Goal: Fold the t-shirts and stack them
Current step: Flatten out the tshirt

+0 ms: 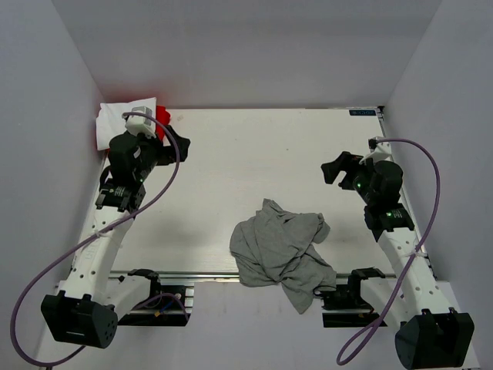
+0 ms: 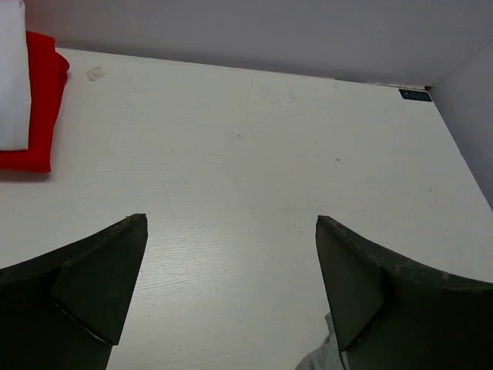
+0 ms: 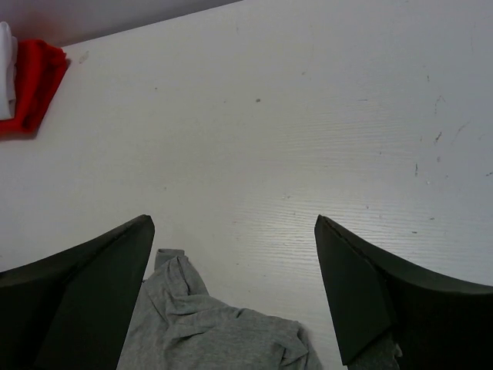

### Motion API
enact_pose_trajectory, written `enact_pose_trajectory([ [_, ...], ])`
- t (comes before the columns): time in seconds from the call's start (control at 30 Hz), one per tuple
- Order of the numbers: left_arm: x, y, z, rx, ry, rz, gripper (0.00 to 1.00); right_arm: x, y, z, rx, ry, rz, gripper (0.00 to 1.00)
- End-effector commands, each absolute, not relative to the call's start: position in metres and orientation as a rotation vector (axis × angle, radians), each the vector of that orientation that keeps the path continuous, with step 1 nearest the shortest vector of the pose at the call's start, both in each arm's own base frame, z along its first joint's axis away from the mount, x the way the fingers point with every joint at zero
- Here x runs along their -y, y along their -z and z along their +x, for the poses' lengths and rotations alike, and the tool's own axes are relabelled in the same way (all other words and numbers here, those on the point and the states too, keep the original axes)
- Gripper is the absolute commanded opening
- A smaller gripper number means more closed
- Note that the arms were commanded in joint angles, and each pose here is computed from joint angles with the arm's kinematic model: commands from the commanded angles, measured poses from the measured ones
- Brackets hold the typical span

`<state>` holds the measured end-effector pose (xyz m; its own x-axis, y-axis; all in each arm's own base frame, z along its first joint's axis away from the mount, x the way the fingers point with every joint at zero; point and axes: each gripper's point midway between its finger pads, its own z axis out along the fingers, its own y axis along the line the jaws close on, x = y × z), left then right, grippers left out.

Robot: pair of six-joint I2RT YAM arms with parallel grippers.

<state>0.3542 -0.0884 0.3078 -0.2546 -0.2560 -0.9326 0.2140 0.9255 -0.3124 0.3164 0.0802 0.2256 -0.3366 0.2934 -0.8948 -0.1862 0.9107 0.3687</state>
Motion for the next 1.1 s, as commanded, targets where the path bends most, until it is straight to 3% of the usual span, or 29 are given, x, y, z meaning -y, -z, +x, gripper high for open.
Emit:
enact_pose_trajectory([
  [0.0,0.087,-0.309,0.345,-1.774,0.449,-0.026,1.0,-0.078,-0.247,0.319,-1.815,-0.482,0.091,0.9],
  [0.37,0.131,-0.291,0.343,-1.818,0.657,0.178,1.0,-0.083,-0.23,0.316,-1.903,-0.503,0.092,0.9],
  [0.57,0.184,-0.241,0.321,-1.885,1.018,0.382,1.0,-0.083,-0.178,0.294,-2.236,-0.482,0.118,0.9],
  [0.77,0.218,-0.18,0.303,-2.056,1.139,0.418,1.0,-0.104,-0.117,0.252,-2.475,-0.618,0.076,0.9],
  [1.07,0.259,-0.105,0.257,-2.327,1.021,0.606,1.0,-0.117,-0.075,0.226,-2.628,-0.699,0.108,0.9],
])
